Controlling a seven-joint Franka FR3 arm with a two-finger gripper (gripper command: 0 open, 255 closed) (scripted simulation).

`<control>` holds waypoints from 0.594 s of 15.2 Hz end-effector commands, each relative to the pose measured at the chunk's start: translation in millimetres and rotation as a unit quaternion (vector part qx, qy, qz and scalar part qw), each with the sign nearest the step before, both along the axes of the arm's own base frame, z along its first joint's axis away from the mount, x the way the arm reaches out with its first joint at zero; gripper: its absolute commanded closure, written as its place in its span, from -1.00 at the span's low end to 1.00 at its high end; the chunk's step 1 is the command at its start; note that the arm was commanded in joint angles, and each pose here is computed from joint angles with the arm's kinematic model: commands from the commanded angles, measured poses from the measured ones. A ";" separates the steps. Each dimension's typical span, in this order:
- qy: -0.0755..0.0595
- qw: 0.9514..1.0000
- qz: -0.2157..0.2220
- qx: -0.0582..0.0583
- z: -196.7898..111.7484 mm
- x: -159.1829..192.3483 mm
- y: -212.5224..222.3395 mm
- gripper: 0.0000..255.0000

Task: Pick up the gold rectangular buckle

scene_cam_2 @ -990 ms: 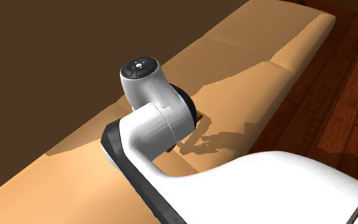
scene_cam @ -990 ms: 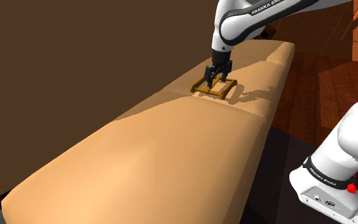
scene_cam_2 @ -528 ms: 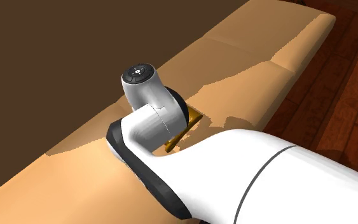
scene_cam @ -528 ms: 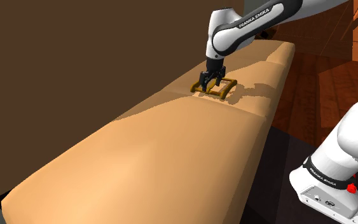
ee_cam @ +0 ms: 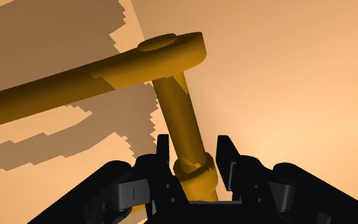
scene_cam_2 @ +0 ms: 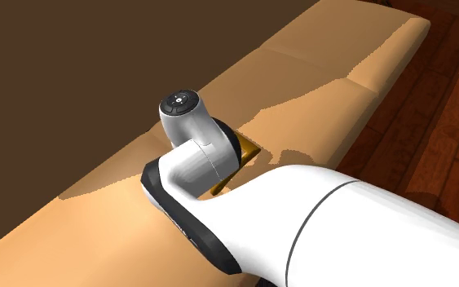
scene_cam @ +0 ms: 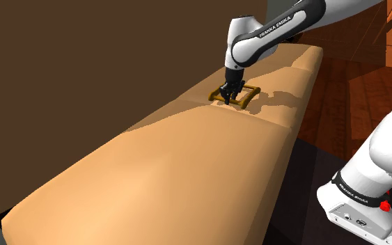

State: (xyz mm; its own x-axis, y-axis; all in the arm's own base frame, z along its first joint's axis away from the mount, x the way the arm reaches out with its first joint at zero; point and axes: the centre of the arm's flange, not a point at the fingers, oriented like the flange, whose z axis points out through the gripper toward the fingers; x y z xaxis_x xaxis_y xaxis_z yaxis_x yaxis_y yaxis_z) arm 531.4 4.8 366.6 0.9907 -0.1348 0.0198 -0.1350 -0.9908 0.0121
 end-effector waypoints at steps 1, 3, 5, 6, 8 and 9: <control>0.000 1.000 0.000 0.000 -0.1 0.1 0.0 1.00; 0.000 1.000 0.000 0.000 -0.2 0.1 0.0 1.00; 0.000 1.000 0.000 0.000 -0.2 0.1 0.0 1.00; 0.000 1.000 0.000 0.000 -0.4 0.0 -0.4 1.00; 0.000 1.000 0.000 0.000 10.2 -0.1 -0.4 1.00; 0.000 1.000 0.000 0.000 15.5 0.0 -0.4 1.00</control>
